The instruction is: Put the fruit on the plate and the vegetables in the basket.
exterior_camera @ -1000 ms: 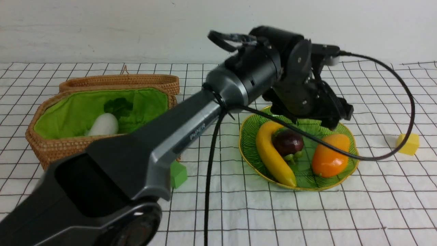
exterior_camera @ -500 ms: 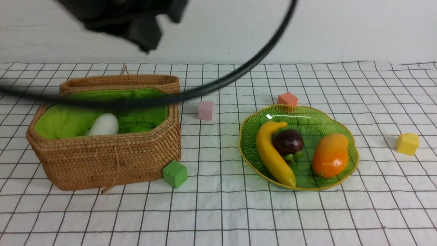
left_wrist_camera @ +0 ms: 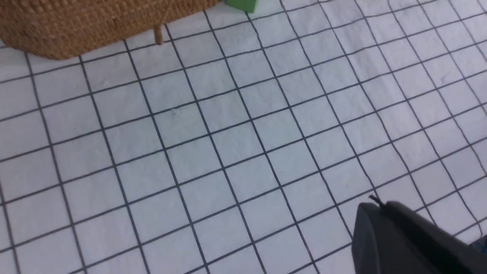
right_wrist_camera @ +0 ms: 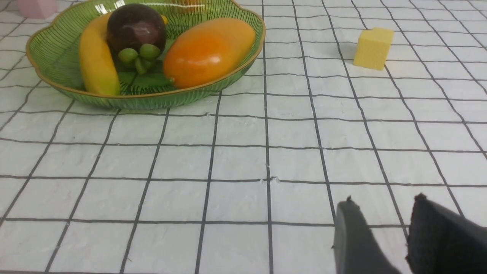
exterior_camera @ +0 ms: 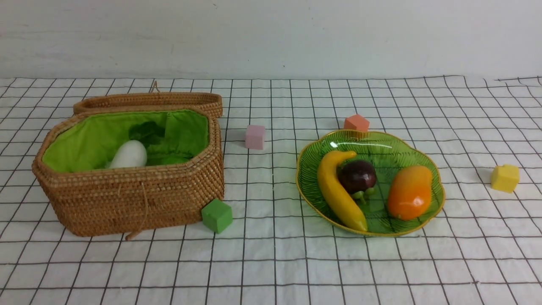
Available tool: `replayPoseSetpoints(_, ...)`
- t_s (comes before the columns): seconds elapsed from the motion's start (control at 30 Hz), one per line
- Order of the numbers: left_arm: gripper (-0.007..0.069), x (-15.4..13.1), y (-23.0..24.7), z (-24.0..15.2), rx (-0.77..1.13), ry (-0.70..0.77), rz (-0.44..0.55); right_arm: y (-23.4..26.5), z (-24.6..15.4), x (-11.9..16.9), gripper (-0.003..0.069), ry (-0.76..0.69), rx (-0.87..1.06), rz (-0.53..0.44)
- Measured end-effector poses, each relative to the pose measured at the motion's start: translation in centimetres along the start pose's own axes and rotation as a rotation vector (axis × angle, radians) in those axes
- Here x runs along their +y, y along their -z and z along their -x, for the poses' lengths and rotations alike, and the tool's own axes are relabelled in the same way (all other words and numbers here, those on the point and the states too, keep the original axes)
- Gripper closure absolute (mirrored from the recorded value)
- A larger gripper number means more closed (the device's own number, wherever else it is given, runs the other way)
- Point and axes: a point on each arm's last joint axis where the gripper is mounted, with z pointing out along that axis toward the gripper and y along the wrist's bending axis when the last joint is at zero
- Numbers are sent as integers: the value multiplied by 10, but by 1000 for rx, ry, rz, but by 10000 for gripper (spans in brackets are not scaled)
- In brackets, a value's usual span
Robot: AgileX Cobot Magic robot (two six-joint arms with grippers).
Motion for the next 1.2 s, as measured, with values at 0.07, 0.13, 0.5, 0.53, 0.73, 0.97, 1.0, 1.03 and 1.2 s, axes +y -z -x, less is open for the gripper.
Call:
replayPoseSetpoints(0.07, 638, 1, 5, -7, -55, 4, -23, 0, 0, 0, 417, 0, 0, 0)
replayPoseSetpoints(0.13, 638, 2, 11, -14, -127, 9, -51, 0, 0, 0, 417, 0, 0, 0)
replayPoseSetpoints(0.5, 638, 5, 20, -26, -144, 9, -58, 0, 0, 0, 417, 0, 0, 0)
replayPoseSetpoints(0.53, 638, 6, 20, -27, -135, 9, -56, 0, 0, 0, 417, 0, 0, 0)
replayPoseSetpoints(0.73, 638, 6, 20, -26, -141, 6, -49, 0, 0, 0, 417, 0, 0, 0)
replayPoseSetpoints(0.97, 638, 13, 18, -17, -303, -26, 33, 0, 0, 0, 417, 0, 0, 0)
replayPoseSetpoints(1.0, 638, 14, 17, -16, -345, -24, 48, 0, 0, 0, 417, 0, 0, 0)
replayPoseSetpoints(1.03, 638, 15, 15, -15, -404, -17, 70, 0, 0, 0, 417, 0, 0, 0)
replayPoseSetpoints(1.2, 638, 27, -15, -28, -626, 38, 221, 0, 0, 0, 417, 0, 0, 0)
